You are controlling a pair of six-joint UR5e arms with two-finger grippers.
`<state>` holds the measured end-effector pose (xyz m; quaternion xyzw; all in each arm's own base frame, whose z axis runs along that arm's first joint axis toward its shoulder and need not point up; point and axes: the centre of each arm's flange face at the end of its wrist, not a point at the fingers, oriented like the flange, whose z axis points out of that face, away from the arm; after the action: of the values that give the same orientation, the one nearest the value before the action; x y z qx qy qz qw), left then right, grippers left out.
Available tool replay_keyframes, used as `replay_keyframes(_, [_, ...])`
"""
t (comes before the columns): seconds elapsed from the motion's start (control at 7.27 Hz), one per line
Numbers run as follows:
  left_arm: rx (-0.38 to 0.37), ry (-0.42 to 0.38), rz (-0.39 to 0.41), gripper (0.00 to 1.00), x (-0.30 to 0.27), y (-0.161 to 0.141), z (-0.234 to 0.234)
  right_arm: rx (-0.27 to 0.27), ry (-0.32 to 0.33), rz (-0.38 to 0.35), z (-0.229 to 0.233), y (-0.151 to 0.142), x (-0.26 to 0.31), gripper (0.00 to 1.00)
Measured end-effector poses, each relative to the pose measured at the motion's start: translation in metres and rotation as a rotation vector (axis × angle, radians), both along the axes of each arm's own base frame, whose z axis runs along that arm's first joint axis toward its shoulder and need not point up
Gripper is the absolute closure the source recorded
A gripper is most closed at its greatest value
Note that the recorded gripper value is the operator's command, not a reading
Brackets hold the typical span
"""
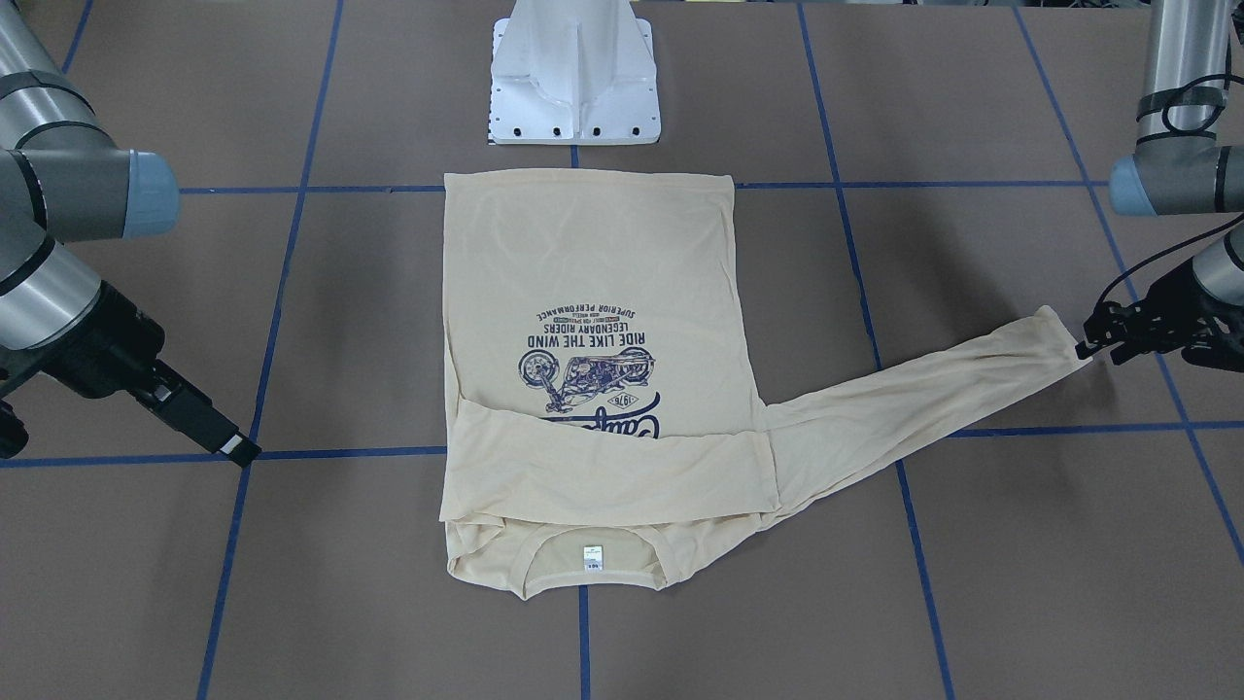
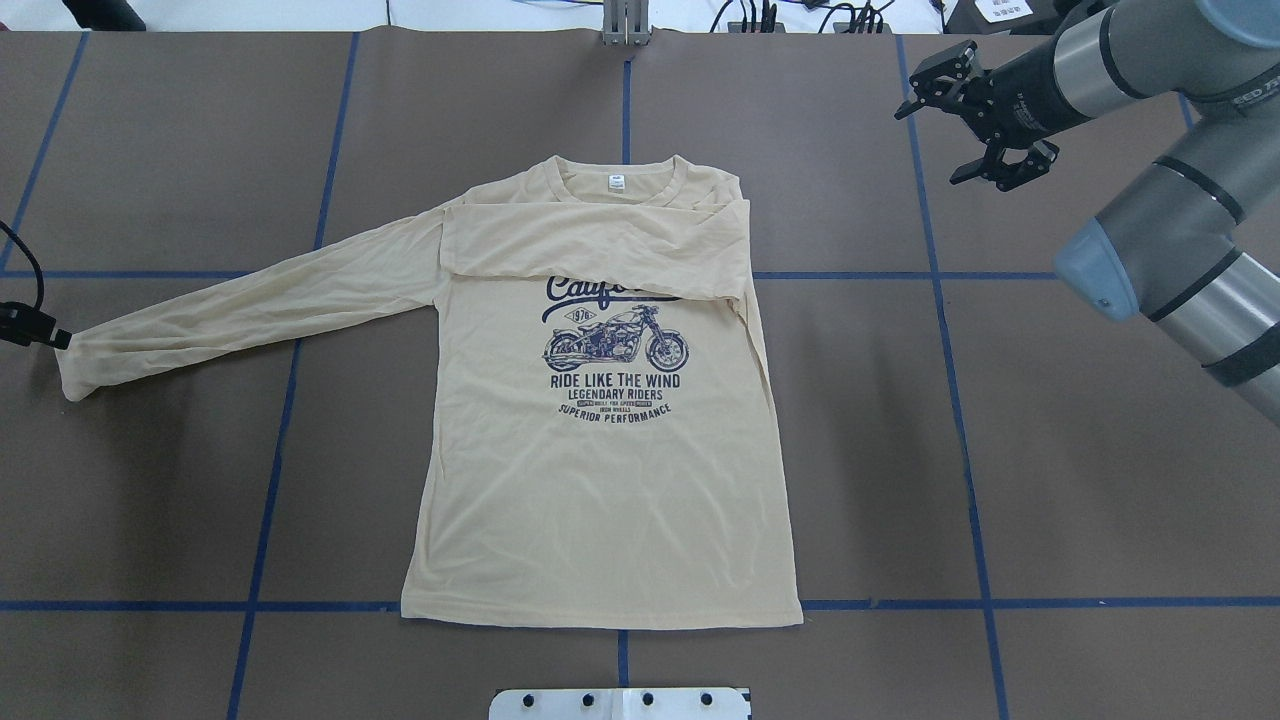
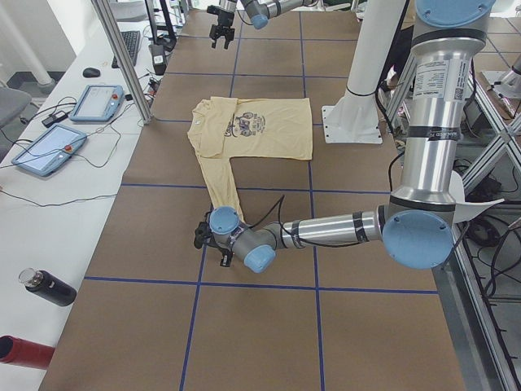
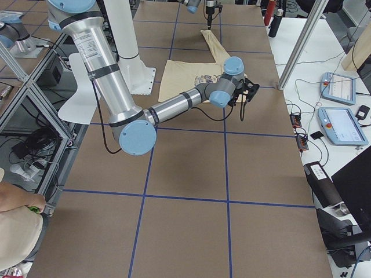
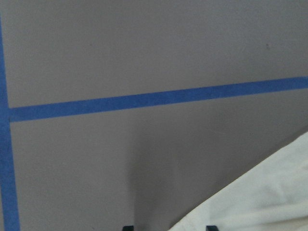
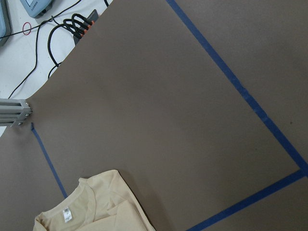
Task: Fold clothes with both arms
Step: 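Lower the left gripper to the other sleeve cuff and grasp it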
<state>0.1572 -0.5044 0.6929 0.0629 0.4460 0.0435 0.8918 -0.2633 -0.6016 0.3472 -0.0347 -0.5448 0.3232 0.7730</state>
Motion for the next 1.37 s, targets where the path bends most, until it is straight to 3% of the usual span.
replay_keyframes(0.27, [0.0,0.001,0.005,0.41,0.0024,0.0008,0.0,-0.002,0.002,0.001,0.0016,0.0001,0.0001,0.01])
replay_keyframes(0.41, [0.0,0.001,0.007,0.46,0.0036,0.0011,0.0,-0.004,0.003,0.0,0.0026,0.0,-0.0002,0.01])
replay_keyframes(0.55, [0.0,0.001,0.008,0.59,0.0043,0.0013,0.0,-0.005,0.004,0.0,0.0035,-0.0001,-0.0006,0.01])
replay_keyframes(1.1, [-0.001,0.001,0.013,0.6,0.0069,0.0022,0.0001,-0.006,0.003,-0.001,0.0035,0.0001,-0.001,0.01])
replay_keyframes(1.37, [-0.002,0.001,0.014,0.7,0.0071,0.0023,0.0,-0.006,0.001,-0.004,0.0024,0.0008,-0.0009,0.01])
